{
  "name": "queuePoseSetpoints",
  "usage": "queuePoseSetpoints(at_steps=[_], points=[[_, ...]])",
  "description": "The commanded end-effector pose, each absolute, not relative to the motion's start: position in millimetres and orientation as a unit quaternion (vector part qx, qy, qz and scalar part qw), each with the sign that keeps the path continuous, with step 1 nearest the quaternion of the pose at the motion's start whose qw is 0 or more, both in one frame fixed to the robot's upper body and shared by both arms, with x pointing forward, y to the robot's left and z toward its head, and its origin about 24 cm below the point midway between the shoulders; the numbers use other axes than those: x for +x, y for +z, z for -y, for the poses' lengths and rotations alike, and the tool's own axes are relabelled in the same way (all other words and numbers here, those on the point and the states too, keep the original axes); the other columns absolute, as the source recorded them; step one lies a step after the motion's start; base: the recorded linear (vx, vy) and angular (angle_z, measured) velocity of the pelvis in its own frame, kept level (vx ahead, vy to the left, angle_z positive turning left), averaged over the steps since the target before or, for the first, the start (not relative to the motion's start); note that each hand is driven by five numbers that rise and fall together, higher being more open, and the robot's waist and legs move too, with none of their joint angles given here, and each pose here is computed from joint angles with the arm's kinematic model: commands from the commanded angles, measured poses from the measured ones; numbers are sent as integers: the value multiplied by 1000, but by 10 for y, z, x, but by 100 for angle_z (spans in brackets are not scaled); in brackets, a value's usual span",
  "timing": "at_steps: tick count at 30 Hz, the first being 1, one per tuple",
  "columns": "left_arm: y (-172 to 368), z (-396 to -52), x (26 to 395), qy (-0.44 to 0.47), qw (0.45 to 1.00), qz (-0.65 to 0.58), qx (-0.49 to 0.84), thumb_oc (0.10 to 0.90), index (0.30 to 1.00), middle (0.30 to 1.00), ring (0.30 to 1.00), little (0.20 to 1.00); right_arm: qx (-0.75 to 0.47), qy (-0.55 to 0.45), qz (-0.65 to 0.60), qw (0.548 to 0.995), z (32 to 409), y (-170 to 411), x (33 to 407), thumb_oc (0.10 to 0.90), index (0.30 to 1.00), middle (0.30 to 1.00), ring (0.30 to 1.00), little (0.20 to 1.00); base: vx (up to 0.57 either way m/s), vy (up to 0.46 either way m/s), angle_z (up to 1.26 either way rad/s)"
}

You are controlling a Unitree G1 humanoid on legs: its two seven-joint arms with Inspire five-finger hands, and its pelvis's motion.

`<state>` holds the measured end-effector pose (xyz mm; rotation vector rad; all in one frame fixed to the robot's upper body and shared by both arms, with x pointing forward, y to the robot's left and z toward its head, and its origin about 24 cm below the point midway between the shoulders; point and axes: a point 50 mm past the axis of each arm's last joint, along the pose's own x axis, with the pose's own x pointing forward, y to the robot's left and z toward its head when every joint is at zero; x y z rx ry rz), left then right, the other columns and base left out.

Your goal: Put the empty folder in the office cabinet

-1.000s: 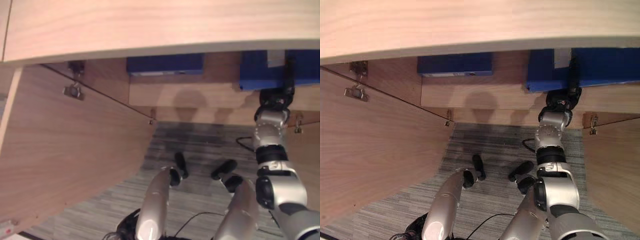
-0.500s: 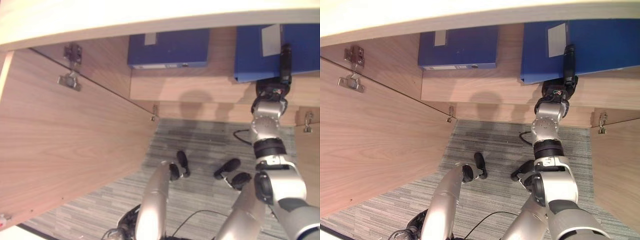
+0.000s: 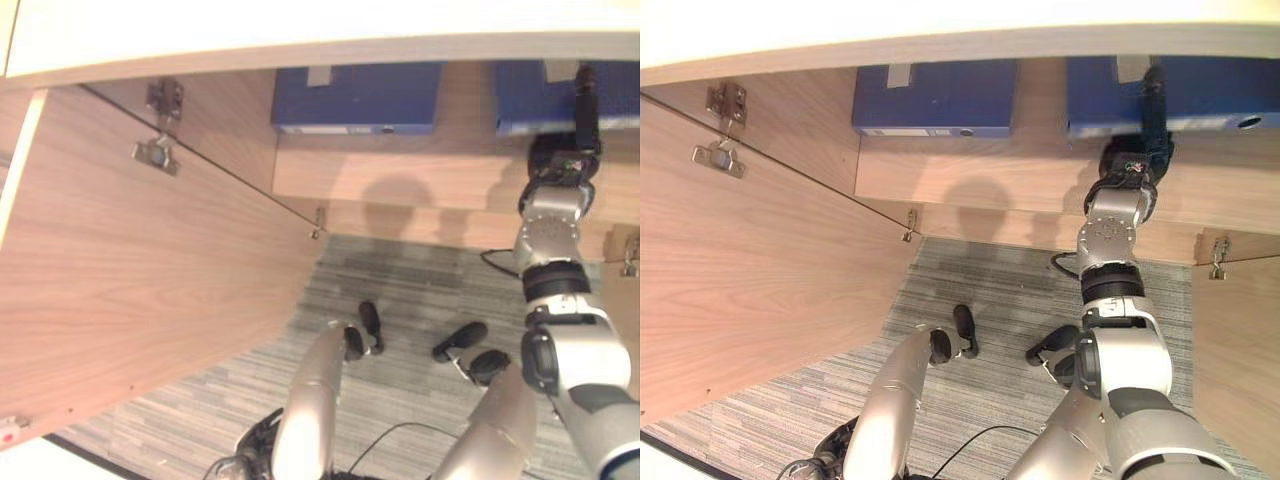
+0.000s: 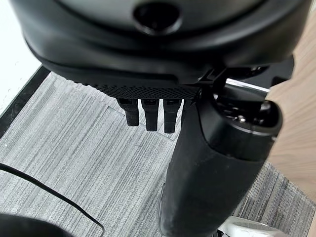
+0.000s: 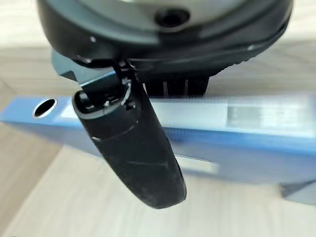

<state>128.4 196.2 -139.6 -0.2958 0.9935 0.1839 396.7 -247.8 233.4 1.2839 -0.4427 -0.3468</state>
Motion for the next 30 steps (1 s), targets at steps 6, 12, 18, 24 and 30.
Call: queuePoseSetpoints(at_steps=[6, 12, 18, 24, 30], points=[[-1426, -2365, 891, 101, 841, -524, -88, 800, 900, 900, 900, 900, 453, -19, 213, 865, 2331, 2754, 4042, 800, 900, 900, 900, 900, 5, -20, 2], [-1407, -2401, 915, 81, 844, -523, -86, 800, 900, 900, 900, 900, 328, 10, 119, 937, 2275, 2449, 4116, 800, 900, 900, 900, 900, -8, -26, -6], [-1373, -2461, 896, 45, 848, -523, -73, 800, 900, 900, 900, 900, 206, 45, 34, 977, 2349, 2163, 4102, 800, 900, 900, 900, 900, 2, -1, 1], [-1393, -2473, 853, 45, 844, -530, -73, 800, 900, 900, 900, 900, 228, 61, 45, 971, 2371, 2162, 4075, 800, 900, 900, 900, 900, 4, 1, -1], [-1406, -2482, 807, 39, 840, -537, -70, 800, 900, 900, 900, 900, 215, 87, 44, 972, 2312, 2167, 4073, 800, 900, 900, 900, 900, 0, 0, 0]])
